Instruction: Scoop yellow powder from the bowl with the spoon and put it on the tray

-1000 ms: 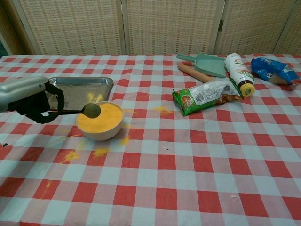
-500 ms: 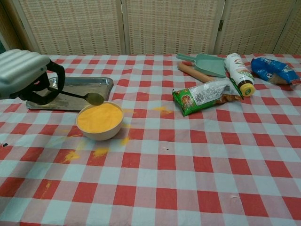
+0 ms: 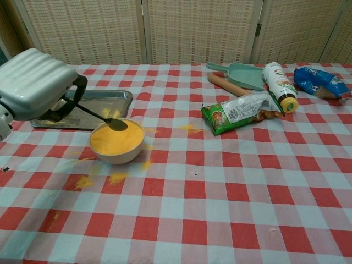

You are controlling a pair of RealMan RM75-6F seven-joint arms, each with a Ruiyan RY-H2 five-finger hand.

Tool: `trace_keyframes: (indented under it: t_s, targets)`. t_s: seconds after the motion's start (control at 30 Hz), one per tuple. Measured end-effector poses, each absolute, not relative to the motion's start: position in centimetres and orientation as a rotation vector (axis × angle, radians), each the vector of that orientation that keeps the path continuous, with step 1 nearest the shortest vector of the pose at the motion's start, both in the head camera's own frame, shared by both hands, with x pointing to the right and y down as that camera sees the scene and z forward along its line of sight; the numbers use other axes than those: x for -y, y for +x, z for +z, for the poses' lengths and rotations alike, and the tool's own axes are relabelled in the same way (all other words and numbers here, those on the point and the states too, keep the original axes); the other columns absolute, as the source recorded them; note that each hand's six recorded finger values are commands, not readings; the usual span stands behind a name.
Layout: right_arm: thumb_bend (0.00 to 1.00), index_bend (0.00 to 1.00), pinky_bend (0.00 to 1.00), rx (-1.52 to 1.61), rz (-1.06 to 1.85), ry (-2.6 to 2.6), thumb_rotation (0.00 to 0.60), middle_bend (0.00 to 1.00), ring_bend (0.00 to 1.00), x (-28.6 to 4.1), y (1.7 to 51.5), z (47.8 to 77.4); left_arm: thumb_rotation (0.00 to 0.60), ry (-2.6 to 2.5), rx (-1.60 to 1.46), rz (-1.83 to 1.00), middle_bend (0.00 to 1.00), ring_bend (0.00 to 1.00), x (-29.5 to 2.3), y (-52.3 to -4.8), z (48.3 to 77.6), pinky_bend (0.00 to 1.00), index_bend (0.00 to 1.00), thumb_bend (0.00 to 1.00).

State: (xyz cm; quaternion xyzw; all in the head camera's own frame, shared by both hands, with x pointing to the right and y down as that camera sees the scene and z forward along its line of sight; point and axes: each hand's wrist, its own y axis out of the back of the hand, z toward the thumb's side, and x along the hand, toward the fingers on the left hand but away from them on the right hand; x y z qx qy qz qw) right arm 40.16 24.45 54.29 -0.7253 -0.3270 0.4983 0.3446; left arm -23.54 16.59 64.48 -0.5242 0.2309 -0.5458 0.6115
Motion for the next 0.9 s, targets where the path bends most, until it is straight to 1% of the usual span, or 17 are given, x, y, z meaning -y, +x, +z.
trace_keyframes:
  t_s: [0.3,0.47,0.7,0.9]
  targets:
    - [0.09,0.0,0.0,0.861,1.28,-1.89,0.6,0.0,0.0,-24.5,40.4,53.8,0.6,-1.141,-0.446,-1.33,1.0,1.0,-17.0,-21.1,65.0,1.0,0.92,0.8]
    - [0.09,0.0,0.0,0.871,1.281,-1.885,0.6,0.0,0.0,-24.4,40.6,53.7,0.6,-1.121,-0.405,-1.368,1.0,1.0,-17.0,-20.8,65.4,1.0,0.92,0.8]
    - [0.09,0.0,0.0,0.877,1.289,-1.876,0.6,0.0,0.0,-24.2,40.7,53.8,0.6,-1.101,-0.344,-1.393,1.0,1.0,-17.0,-20.5,66.7,1.0,0.92,0.79]
    - [0.09,0.0,0.0,0.879,1.302,-1.867,0.6,0.0,0.0,-24.1,40.9,54.0,0.6,-1.091,-0.326,-1.409,1.0,1.0,-16.4,-20.6,67.7,1.0,0.92,0.79]
